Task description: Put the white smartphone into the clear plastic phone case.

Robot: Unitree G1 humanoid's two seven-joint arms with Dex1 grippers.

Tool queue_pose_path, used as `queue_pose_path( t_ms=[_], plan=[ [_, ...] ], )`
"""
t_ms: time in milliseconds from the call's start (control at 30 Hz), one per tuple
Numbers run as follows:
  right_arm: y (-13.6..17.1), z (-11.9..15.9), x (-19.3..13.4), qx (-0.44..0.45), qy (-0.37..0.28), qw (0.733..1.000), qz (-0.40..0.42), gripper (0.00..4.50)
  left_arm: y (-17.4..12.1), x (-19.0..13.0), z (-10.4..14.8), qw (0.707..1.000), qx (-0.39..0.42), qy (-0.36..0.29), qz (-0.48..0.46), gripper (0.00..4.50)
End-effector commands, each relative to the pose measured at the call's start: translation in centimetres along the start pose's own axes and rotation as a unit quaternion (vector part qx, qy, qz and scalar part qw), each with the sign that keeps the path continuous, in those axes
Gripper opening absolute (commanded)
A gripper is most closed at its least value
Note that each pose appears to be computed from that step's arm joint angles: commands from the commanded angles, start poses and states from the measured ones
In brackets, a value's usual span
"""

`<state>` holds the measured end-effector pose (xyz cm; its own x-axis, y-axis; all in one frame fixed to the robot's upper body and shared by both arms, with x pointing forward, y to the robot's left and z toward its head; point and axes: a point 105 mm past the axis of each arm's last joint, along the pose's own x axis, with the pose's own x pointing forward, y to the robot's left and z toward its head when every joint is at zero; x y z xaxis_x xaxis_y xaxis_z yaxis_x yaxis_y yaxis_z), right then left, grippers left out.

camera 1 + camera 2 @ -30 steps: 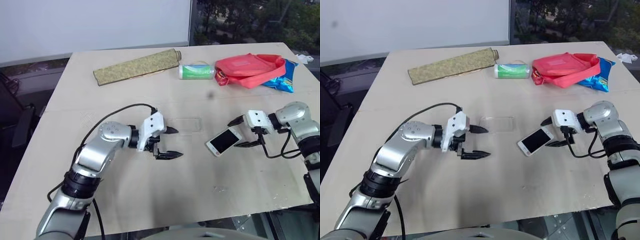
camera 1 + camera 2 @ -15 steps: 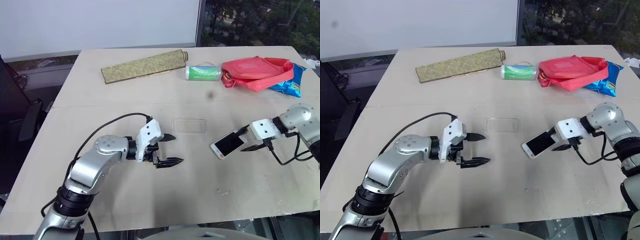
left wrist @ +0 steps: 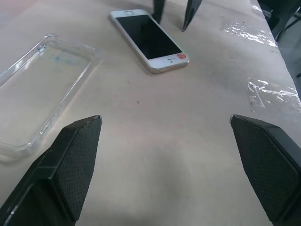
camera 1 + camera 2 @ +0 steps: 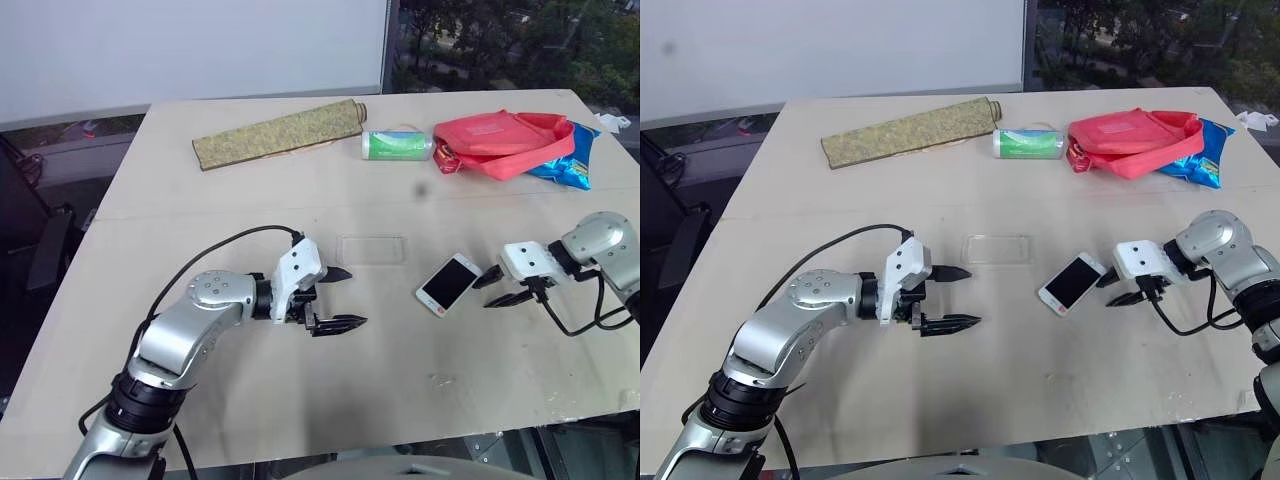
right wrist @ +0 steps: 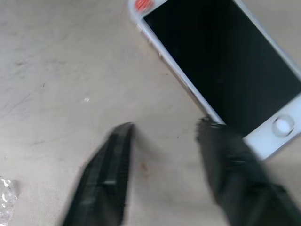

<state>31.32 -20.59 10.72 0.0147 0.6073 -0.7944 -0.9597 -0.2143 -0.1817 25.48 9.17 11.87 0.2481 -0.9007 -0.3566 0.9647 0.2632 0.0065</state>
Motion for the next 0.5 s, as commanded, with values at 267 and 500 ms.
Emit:
queue_pose_path(
  t_ms=[267, 500],
  plan=[
    [-2.8, 3.6, -0.8, -0.061, 0.018, 0.997, 0.042, 4.43, 0.0, -0.2, 0.8, 1.0, 0.018, -0.012, 0.006, 4.5],
    [-4.4, 5.0, 1.6, -0.078, 0.029, 0.993, 0.079, 4.43, 0.1, 0.2, 0.8, 1.0, 0.017, -0.018, 0.004, 4.5]
  ],
)
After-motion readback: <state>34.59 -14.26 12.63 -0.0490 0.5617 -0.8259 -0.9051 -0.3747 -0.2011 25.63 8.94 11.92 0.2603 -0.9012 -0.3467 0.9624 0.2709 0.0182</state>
